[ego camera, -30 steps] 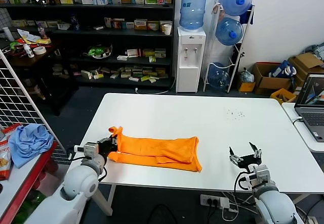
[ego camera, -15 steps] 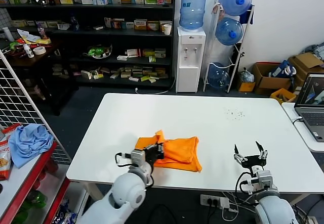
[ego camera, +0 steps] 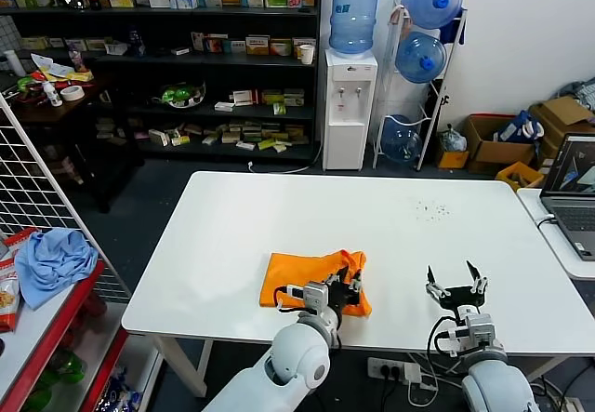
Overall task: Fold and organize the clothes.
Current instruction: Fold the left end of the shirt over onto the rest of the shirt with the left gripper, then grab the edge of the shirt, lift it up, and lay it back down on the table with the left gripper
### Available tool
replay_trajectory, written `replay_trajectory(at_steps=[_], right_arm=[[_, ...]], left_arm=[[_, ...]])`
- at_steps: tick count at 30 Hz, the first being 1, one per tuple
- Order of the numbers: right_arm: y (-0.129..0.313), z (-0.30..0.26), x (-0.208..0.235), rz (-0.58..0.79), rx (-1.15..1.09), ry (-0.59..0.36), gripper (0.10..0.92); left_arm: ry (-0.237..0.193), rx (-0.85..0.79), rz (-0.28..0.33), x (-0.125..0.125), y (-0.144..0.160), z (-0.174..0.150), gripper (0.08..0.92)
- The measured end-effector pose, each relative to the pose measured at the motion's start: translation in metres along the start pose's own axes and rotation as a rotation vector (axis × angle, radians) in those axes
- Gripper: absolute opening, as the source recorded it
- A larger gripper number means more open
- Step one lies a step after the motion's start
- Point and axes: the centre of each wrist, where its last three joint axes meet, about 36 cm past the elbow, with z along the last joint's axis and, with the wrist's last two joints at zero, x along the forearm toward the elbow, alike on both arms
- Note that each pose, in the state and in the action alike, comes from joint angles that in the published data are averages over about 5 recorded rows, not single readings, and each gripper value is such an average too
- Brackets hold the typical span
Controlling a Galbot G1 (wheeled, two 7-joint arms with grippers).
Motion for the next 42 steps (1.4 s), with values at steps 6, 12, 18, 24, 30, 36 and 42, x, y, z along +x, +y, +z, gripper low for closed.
replay_trajectory(at_steps=[6, 12, 18, 24, 30, 36, 42], right_arm=[[0.004, -0.002, -0.004, -0.010, 0.003, 0.006, 0.823], [0.005, -0.003, -0.005, -0.023, 0.005, 0.014, 0.823], [0.006, -0.002, -0.002, -0.043, 0.001, 0.022, 0.823], [0.006, 0.000, 0.001, -0.061, -0.003, 0.027, 0.823], [0.003, 0.000, 0.006, -0.070, -0.003, 0.028, 0.823], [-0.001, 0.001, 0.011, -0.072, -0.003, 0.030, 0.823], [-0.004, 0.004, 0.015, -0.072, -0.002, 0.036, 0.823]], left_arm=[[-0.013, 0.008, 0.050, 0.004, -0.002, 0.003, 0.617], [-0.062, 0.007, 0.048, 0.023, 0.022, -0.001, 0.779], [-0.083, -0.022, -0.011, 0.049, 0.076, -0.001, 0.822], [-0.041, -0.015, -0.069, 0.073, 0.132, -0.003, 0.823], [0.007, 0.036, -0.095, 0.080, 0.175, -0.006, 0.823], [0.052, 0.091, -0.088, 0.077, 0.204, -0.003, 0.823], [0.076, 0.130, -0.069, 0.068, 0.219, 0.000, 0.823]])
